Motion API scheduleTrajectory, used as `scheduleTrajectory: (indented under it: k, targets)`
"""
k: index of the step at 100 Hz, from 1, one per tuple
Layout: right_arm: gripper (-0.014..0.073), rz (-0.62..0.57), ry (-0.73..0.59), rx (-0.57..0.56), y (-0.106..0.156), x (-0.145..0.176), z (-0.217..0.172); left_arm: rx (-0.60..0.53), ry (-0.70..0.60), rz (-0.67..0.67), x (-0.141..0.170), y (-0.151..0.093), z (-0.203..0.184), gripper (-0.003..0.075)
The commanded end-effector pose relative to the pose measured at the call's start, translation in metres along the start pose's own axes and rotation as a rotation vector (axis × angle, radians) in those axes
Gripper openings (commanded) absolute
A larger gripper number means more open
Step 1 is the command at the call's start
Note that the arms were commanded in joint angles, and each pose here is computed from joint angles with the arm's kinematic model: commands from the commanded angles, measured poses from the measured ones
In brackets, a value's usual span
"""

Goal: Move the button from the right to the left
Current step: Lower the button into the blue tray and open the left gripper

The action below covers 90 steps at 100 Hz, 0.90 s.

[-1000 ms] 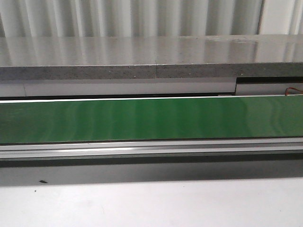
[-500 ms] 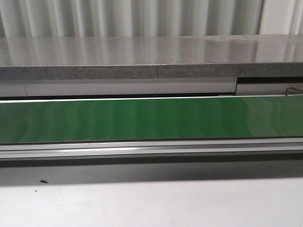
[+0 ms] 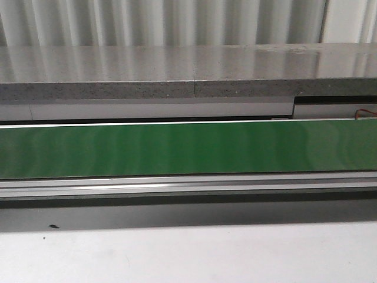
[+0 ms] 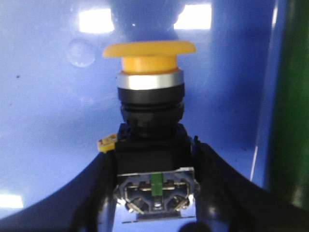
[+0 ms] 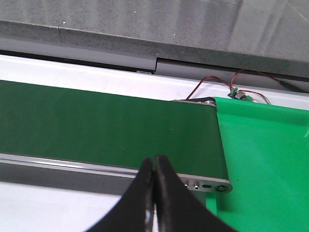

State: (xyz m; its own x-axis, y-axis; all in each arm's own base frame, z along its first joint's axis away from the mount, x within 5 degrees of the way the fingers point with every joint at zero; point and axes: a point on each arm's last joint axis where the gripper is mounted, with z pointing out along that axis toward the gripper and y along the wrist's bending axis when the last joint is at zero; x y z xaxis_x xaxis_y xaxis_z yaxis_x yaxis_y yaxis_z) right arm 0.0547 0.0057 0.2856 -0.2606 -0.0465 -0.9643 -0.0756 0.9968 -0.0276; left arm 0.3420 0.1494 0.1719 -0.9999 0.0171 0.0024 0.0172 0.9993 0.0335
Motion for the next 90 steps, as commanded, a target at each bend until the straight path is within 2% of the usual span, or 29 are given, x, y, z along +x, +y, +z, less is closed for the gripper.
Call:
scheduleTrajectory:
  k: [1,14,24,41,46,68,90]
  targets:
    - [-0.0048,-0.014,-0.094,0.016,-0.002,-0.014,-0.003,-0.029,-0.078,-0.003,-0.005,0.002,-0.019,0.0064]
    - [-0.0048,-0.014,-0.094,0.016,-0.002,-0.014,-0.003,-0.021,-0.061,-0.003,-0.007,0.003,-0.009,0.0090]
    - [-0.0048,-0.014,-0.094,0.016,-0.002,-0.014,-0.003,-0.014,-0.043,-0.002,-0.007,0.003,-0.005,0.0165]
    - [-0.0048,-0.014,-0.094,0.016,-0.002,-0.014,-0.003,-0.021,-0.054,-0.001,-0.008,0.003,-0.005,0.0465]
    - [-0.0048,-0.014,-0.094,0.016,-0.002,-0.014,-0.003,-0.021,-0.055,-0.001,-0.008,0.003,-0.005,0.0509]
    - [-0.0048,-0.014,-0.094,0.016,-0.002,-0.014,-0.003,-0.030,-0.077,-0.001,-0.009,0.000,-0.012,0.0512]
    - [-0.0048,-0.014,-0.094,0.016,-0.002,-0.014,-0.003,-0.077,-0.185,-0.009,-0.002,-0.001,-0.052,0.0512]
